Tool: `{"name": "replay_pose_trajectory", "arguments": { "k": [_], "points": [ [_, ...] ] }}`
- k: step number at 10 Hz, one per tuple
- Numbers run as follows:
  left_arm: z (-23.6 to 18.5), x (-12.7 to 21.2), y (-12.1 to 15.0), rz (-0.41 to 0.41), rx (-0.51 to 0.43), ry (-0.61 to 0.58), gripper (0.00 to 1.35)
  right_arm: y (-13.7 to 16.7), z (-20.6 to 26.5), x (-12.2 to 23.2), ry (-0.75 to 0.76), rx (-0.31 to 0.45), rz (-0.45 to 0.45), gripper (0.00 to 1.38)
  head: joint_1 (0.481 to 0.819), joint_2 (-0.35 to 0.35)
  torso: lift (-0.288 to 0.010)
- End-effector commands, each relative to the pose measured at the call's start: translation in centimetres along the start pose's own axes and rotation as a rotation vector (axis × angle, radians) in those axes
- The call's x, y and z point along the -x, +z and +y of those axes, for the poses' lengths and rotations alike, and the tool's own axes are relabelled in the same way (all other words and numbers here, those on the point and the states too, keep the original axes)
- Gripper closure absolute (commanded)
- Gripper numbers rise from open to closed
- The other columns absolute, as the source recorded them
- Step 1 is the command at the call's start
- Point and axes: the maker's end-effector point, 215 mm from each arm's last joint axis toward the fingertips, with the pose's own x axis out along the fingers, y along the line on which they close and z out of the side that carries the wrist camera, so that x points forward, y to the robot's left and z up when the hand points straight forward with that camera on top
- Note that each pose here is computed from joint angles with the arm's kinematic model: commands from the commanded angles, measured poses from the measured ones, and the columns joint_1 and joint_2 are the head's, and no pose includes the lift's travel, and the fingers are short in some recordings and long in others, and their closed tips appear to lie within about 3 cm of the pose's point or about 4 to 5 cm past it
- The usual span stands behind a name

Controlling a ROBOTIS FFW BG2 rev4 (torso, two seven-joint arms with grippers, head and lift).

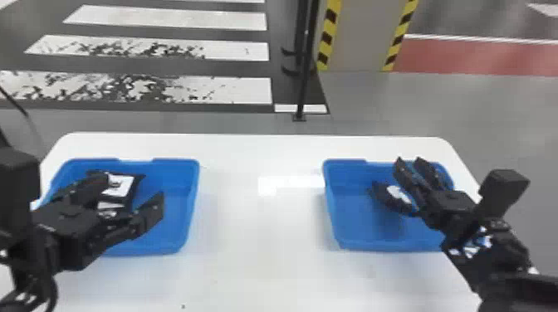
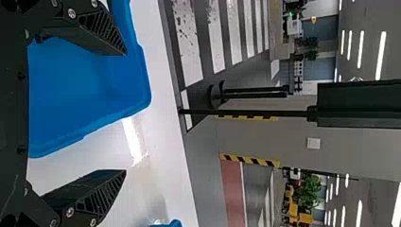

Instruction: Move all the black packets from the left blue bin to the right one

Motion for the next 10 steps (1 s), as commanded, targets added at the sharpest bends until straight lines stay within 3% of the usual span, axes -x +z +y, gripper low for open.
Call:
{"name": "replay_pose_trajectory", "arguments": {
  "k": [1,5,8,10],
  "points": [
    [0.8,0.0,0.7,-0.012,-0.012,0.021,0.16,1.0,0.9,2.6,-0.009,0.081,-0.016,0.11,0.695,-0.097,-0.140],
    [4.6,-1.9,1.7,-0.025,-0.060,0.102,0.16,3.9,6.7,8.7,0.042,0.093,-0.088,0.14,0.695,-0.040,-0.140],
    [9.4,-5.4,-0.8,0.059,-0.080,0.178,0.16,6.1,11.7,11.7,0.123,0.033,-0.123,0.14,0.695,0.031,-0.140],
    [13.0,-6.8,-3.2,0.128,-0.079,0.244,0.16,6.3,12.3,12.4,0.132,0.005,-0.124,0.14,0.695,0.100,-0.140]
  ]
}}
